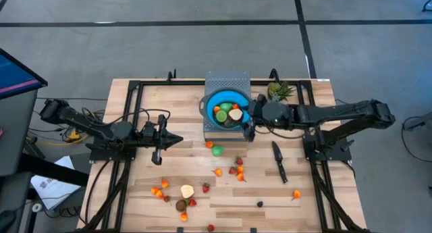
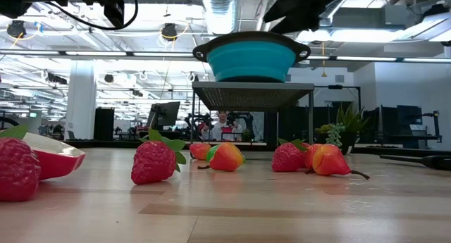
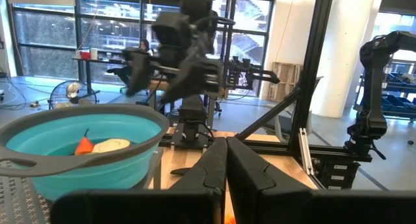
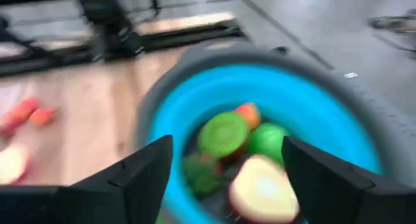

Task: Pick & Place Fruit
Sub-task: Put the knife on the shelf

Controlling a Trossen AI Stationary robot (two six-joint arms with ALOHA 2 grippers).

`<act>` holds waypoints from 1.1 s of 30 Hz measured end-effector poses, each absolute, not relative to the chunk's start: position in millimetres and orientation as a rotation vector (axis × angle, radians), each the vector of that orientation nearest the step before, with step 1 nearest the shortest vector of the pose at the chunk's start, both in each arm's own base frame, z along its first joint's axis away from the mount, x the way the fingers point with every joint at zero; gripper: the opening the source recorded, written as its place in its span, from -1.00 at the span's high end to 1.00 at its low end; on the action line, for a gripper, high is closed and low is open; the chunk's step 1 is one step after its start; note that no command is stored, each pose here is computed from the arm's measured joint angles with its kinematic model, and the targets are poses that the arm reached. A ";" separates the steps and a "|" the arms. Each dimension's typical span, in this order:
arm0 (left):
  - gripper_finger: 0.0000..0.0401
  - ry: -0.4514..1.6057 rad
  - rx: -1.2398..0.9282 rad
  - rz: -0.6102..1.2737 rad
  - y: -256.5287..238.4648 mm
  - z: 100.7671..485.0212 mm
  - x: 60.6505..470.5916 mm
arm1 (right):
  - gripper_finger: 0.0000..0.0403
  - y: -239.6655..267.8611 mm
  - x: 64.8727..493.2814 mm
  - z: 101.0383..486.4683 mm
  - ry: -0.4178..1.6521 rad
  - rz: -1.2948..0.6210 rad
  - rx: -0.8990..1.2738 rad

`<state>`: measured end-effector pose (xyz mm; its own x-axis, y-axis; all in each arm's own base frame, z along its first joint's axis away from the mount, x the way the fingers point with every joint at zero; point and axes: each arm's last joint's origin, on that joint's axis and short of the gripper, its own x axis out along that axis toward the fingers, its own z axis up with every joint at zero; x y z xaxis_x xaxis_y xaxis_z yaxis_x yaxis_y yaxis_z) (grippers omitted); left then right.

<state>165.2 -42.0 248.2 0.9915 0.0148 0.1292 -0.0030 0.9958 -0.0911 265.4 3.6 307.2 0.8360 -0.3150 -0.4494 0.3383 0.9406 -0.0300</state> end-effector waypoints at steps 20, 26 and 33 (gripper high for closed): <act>0.99 -0.129 -0.091 0.009 -42.0 248.0 165.2 | 0.27 64.1 195.4 286.9 0.943 -0.300 0.472; 0.99 -0.129 -0.091 0.009 -42.0 248.0 165.2 | 0.36 64.5 185.2 274.8 1.084 -0.437 0.506; 0.99 -0.129 -0.091 0.009 -42.0 248.1 165.3 | 0.41 66.7 181.9 265.9 1.196 -0.535 0.542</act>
<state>165.3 -42.0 248.1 0.9916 0.0148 0.1282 -0.0031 0.9959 -0.0908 181.9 66.7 265.9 0.2762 -0.0997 -0.9559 0.6464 0.7554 0.1080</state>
